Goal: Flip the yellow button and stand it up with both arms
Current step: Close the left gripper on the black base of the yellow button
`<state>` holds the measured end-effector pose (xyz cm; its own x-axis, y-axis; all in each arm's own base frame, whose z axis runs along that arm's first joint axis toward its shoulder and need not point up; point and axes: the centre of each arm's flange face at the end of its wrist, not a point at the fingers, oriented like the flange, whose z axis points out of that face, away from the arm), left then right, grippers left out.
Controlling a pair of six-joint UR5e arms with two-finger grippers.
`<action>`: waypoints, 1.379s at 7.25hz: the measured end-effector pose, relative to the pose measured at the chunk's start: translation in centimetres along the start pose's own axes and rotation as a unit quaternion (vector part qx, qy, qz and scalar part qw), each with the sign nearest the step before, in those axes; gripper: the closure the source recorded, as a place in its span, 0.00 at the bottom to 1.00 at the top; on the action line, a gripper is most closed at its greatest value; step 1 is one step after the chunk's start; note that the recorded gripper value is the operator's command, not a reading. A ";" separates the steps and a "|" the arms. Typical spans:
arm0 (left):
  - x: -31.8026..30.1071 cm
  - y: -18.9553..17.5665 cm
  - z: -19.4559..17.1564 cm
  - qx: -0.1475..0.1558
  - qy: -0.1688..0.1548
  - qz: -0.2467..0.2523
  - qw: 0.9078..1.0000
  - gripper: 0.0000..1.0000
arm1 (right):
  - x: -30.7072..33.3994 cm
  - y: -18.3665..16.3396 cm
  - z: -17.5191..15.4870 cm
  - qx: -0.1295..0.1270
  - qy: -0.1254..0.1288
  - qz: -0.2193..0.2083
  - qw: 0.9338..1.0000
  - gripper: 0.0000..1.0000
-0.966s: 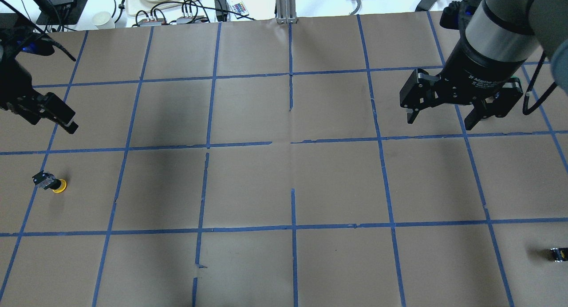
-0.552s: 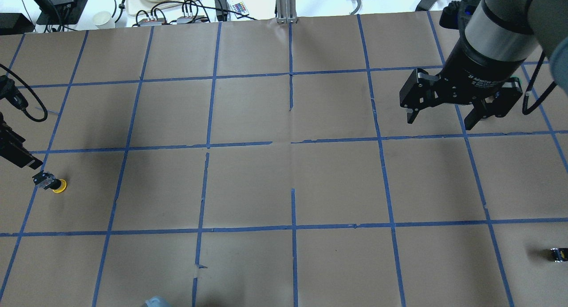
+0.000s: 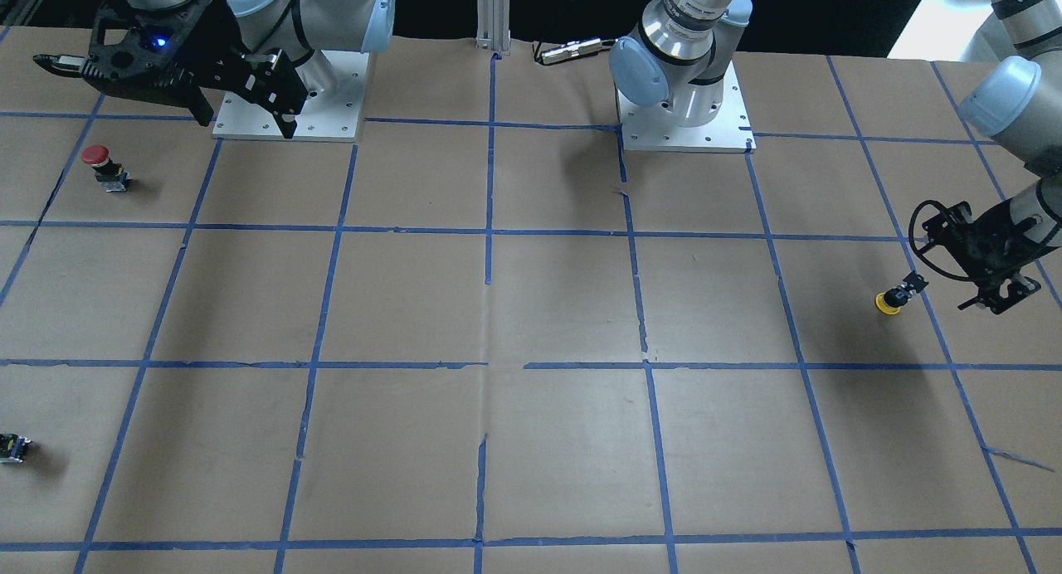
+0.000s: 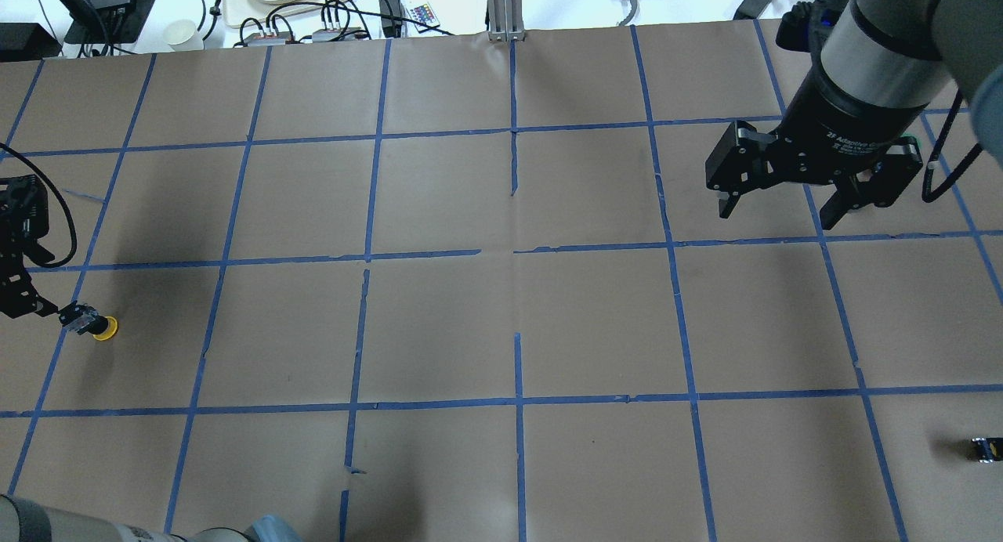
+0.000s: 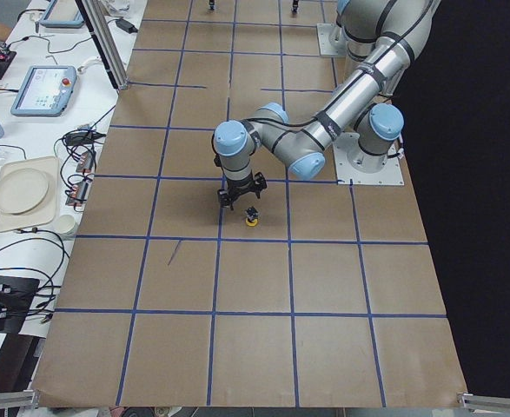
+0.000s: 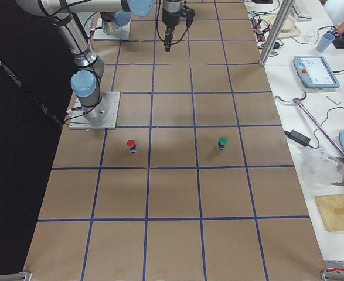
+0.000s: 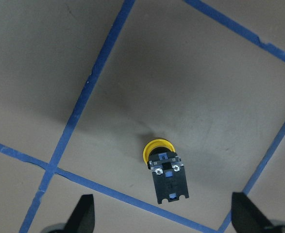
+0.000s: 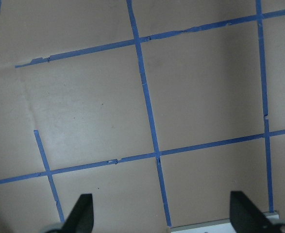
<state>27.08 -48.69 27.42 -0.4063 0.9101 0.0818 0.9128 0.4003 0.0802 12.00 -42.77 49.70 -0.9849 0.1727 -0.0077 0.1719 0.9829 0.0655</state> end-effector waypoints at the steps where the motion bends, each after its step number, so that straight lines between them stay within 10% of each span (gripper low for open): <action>1: 0.4 0.3 1.3 0.002 0.006 0.009 1.000 0.01 | 0.0 0.0 0.0 0.000 0.000 0.000 1.000 0.00; 5: 2.6 2.0 5.7 0.004 0.002 -0.002 1.000 0.16 | 0.0 0.0 0.0 0.000 0.000 0.000 1.000 0.00; 10: 2.4 1.6 5.9 0.018 -0.021 -0.006 1.000 0.70 | 0.0 0.0 0.0 0.001 -0.001 0.001 1.000 0.00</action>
<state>27.76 -45.23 21.90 -0.4166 0.9083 0.0383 0.9087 0.4149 0.0452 12.01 -42.77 49.72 -0.9847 0.1742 -0.0089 0.1732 0.9828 0.0645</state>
